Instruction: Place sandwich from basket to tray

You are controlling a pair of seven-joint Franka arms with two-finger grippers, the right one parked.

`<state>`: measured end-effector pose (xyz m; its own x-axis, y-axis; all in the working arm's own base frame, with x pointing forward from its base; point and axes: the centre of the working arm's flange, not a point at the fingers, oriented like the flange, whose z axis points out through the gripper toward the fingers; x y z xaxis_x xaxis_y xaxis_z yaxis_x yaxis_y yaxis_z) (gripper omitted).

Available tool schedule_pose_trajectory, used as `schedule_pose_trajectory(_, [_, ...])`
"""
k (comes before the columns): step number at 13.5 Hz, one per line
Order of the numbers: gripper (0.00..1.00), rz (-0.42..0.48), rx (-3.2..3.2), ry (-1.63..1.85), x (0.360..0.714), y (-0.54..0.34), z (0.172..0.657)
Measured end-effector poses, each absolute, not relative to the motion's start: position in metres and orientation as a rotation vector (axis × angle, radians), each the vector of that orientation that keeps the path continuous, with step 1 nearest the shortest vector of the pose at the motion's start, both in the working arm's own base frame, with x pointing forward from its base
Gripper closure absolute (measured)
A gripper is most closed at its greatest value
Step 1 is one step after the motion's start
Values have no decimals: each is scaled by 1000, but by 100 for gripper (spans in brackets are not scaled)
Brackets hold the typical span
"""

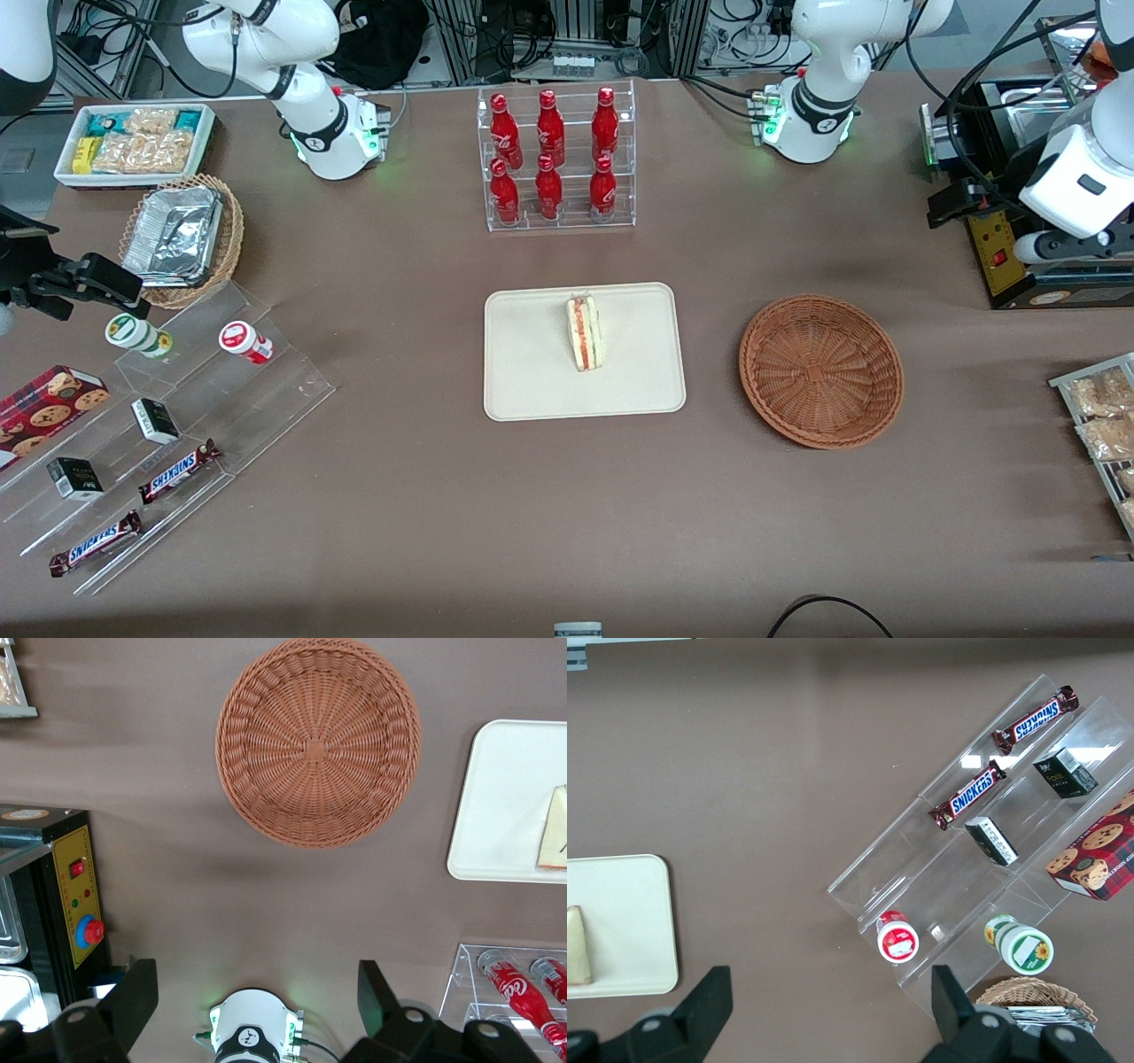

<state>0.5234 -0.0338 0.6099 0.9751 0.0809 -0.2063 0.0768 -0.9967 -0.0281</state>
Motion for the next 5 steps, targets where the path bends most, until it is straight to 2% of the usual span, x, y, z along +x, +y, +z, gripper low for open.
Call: schedule_pose_trajectory(5, [0, 333, -3105, -131, 542, -31, 597])
